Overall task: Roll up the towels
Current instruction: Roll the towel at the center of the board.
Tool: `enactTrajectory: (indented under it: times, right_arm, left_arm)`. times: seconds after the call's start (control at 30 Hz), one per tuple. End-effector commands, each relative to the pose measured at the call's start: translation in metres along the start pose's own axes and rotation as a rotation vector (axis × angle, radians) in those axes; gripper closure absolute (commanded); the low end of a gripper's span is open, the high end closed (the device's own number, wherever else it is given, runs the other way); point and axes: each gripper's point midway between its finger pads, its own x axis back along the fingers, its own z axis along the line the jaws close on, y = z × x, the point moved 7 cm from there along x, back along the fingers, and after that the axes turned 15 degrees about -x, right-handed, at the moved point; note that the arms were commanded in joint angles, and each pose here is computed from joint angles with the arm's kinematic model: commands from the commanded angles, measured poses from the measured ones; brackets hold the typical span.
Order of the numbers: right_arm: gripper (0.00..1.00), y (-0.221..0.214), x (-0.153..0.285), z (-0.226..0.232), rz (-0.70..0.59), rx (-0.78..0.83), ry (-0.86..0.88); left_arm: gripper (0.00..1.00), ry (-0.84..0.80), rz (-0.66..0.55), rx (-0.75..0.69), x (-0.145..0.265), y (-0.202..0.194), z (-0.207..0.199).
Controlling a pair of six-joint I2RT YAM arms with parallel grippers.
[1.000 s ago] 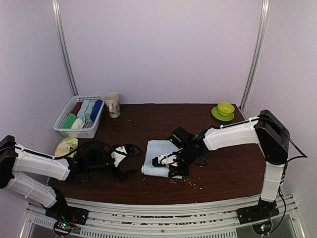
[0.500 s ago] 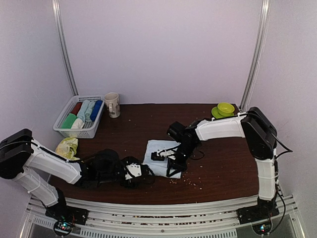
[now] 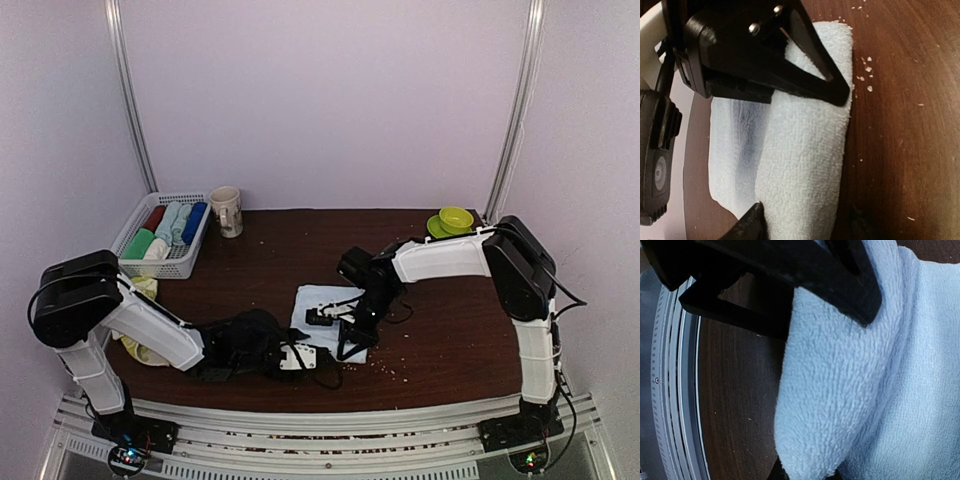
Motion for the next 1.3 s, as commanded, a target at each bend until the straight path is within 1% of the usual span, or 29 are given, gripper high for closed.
enactTrajectory:
  times: [0.0, 0.07, 0.17, 0.27, 0.3, 0.4, 0.53, 0.6, 0.73, 0.87, 1.03, 1.17, 1.27]
  right_arm:
    - [1.00, -0.040, -0.025, -0.007, 0.190, -0.104, -0.003]
    - [1.00, -0.041, -0.025, -0.008, 0.190, -0.104, -0.004]
    - [0.99, -0.041, -0.022, -0.008, 0.189, -0.098, -0.015]
    - [0.88, -0.038, -0.014, -0.008, 0.178, -0.086, -0.045]
    - [0.82, -0.035, -0.007, -0.008, 0.162, -0.080, -0.075]
    - [0.63, -0.029, 0.016, -0.007, 0.104, -0.063, -0.179]
    - [0.35, -0.021, 0.055, 0.004, -0.014, -0.021, -0.336]
    - [0.26, -0.022, 0.072, 0.008, -0.058, 0.002, -0.419]
    - [0.01, -0.027, 0.105, 0.013, -0.179, 0.027, -0.626]
    - [0.00, -0.039, 0.128, 0.023, -0.307, 0.051, -0.761]
    - [0.00, -0.061, 0.144, 0.041, -0.450, 0.109, -0.932]
    - [0.00, -0.073, 0.148, 0.058, -0.531, 0.180, -1.000]
    - [0.00, -0.079, 0.145, 0.076, -0.573, 0.291, -1.028]
  left_arm:
    - [0.51, 0.012, 0.042, -0.032, -0.012, 0.001, 0.004]
    - [0.60, 0.001, 0.059, -0.035, -0.016, 0.000, 0.003]
    - [0.81, -0.041, 0.071, -0.032, -0.019, 0.000, 0.000]
    - [0.98, -0.102, 0.077, -0.012, -0.021, 0.003, -0.003]
    - [1.00, -0.138, 0.092, 0.000, -0.020, 0.002, -0.005]
    - [1.00, -0.218, 0.105, 0.046, -0.020, 0.005, -0.008]
    - [1.00, -0.313, 0.102, 0.107, -0.019, 0.011, -0.010]
    - [1.00, -0.355, 0.097, 0.135, -0.019, 0.014, -0.011]
    - [1.00, -0.447, 0.077, 0.197, -0.020, 0.021, -0.012]
    - [1.00, -0.545, 0.050, 0.284, -0.023, 0.025, -0.004]
    - [1.00, -0.652, 0.032, 0.388, -0.026, 0.025, 0.005]
    - [1.00, -0.732, 0.009, 0.483, -0.030, 0.024, 0.014]
    - [1.00, -0.807, 0.012, 0.530, -0.034, 0.021, 0.016]
